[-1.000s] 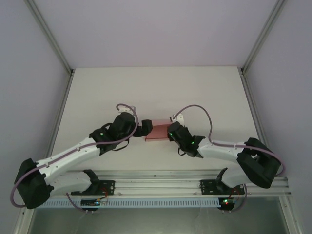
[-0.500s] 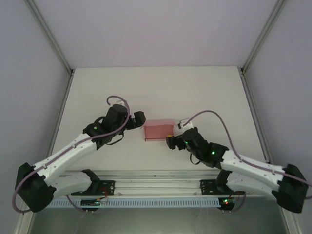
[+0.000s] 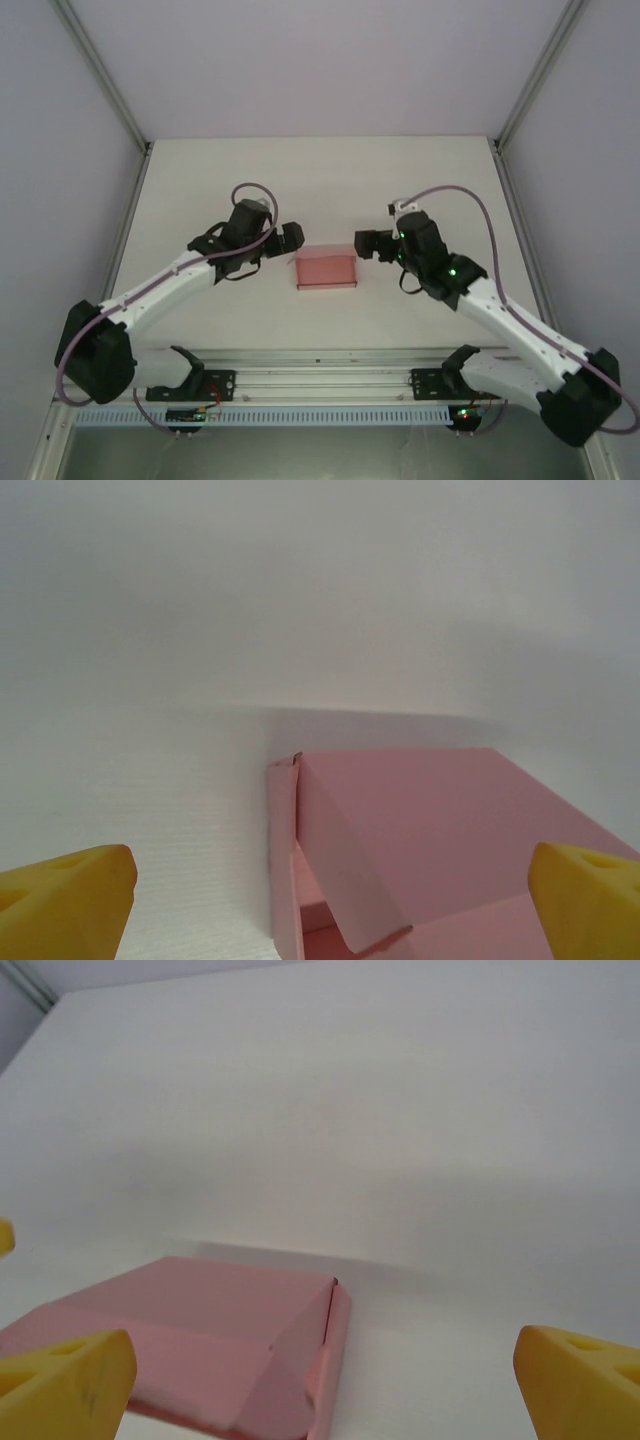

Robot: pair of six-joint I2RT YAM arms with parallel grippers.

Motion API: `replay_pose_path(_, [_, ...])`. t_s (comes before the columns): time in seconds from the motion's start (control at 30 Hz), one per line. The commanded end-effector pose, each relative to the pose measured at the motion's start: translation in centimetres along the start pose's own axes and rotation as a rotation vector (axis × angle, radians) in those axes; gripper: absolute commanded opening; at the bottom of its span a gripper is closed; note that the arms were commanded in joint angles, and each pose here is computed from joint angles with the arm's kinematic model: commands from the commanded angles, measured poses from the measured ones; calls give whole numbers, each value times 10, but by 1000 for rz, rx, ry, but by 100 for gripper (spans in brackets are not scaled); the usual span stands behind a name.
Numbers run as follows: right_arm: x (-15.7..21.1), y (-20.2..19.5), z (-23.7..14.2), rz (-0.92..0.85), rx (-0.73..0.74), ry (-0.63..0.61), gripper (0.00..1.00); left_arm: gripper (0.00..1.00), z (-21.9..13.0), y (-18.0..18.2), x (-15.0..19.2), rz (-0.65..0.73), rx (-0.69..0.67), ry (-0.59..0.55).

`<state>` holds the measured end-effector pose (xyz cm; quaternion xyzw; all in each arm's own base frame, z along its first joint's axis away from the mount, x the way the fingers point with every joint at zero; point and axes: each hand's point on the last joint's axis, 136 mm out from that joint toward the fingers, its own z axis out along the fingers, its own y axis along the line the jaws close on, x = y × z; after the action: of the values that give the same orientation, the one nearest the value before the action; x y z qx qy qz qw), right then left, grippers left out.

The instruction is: Assemble paper box

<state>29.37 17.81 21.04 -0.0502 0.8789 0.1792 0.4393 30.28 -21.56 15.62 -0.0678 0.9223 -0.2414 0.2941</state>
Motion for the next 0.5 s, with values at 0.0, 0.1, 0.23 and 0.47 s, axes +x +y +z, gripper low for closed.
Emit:
replay_pose_path(0.0, [15,11,26,51,-63,104,99,100,7,-14,-3,22,62,24])
replay_pose_path(0.1, [37,12,53,54,-65,183,99,99,22,-8,8,6,77,68])
replay_pose_path(0.23, [75,6,77,56,-60,294,98,100,37,-2,21,-8,102,110])
replay_pose_path(0.47, [117,-10,90,86,-22,353,97,93,61,8,46,-25,130,187])
